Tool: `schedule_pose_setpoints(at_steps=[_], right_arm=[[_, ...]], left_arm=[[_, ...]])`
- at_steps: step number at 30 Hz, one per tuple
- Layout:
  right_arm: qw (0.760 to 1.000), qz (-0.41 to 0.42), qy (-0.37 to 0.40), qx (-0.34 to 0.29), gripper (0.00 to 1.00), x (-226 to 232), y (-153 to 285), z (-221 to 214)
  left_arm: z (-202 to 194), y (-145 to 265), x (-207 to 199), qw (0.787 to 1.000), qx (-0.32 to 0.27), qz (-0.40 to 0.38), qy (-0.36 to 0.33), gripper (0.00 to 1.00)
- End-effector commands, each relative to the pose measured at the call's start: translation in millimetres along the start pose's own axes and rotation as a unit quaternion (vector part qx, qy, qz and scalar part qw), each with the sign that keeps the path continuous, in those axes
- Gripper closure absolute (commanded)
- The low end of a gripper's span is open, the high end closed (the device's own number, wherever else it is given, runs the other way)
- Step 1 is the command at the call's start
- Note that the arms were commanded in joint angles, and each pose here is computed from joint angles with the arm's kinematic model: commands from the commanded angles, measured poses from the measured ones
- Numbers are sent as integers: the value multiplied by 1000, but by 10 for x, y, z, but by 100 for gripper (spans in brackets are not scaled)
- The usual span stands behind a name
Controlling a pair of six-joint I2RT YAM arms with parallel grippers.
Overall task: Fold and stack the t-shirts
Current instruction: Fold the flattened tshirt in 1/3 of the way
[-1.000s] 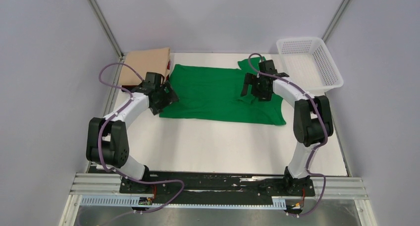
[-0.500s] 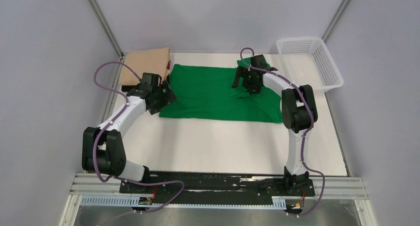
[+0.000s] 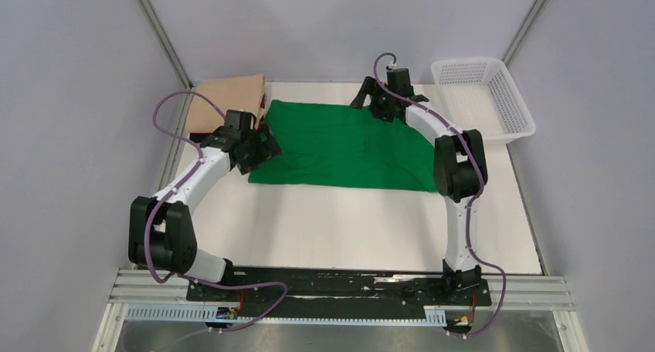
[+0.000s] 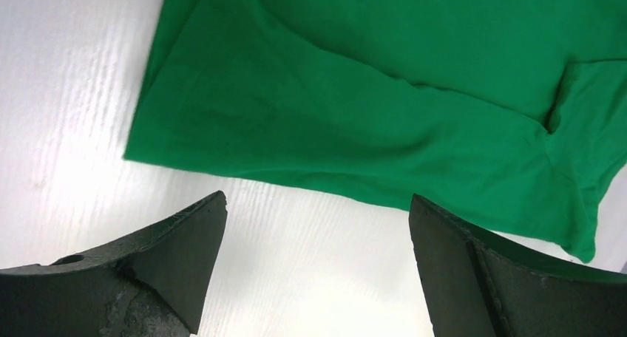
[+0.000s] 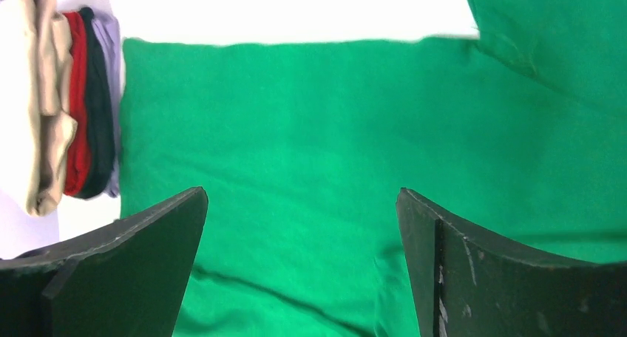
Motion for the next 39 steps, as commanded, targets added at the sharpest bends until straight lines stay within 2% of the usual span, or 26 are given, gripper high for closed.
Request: schedule_pose_setpoints(at_steps=[1,4,8,15,18,24,31,35,39], right_arm=[[998,-15,48,-46,0,89,550,80],[996,-71,37,-36,0,-272,876,-247],[992,-124,22,-14,0,-670,1215,-645],[981,-186,-33,33,0,-1237,1261,-979],[973,-223,-39,45,0,-1400,1313,-1064],[957,-266,-67,96,0,-1609,1687,-1514],[936,-302,-99,153,0,-1749,2273,-2026],[938,-282,-121,162,0,-1703,2458,-2187],[934,-299,-129,150,0,-1738,2602,-2241]], left_arm=[[168,-34,-317,998,-20,-47,-38,0],[171,-163,-464,996,-10,-73,-55,0],[135,-467,-505,996,8,-61,-65,0],[-44,-960,-313,997,41,-6,-68,0],[-178,-1011,-239,996,67,6,-63,0],[-519,-792,-74,996,76,7,-49,0],[-1293,-388,114,986,152,31,-67,0],[-1660,-80,149,982,173,37,-65,0],[-1766,110,182,986,160,30,-41,0]])
Point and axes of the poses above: each gripper's point midway between its finger pads, its own y axis back along the fingers, its own x axis along the line the jaws close on, z = x × y, the point moved 4 cm from there along y, back along the fingers, and after that the axes turned 11 degrees about -y, right-handed, at the moved point
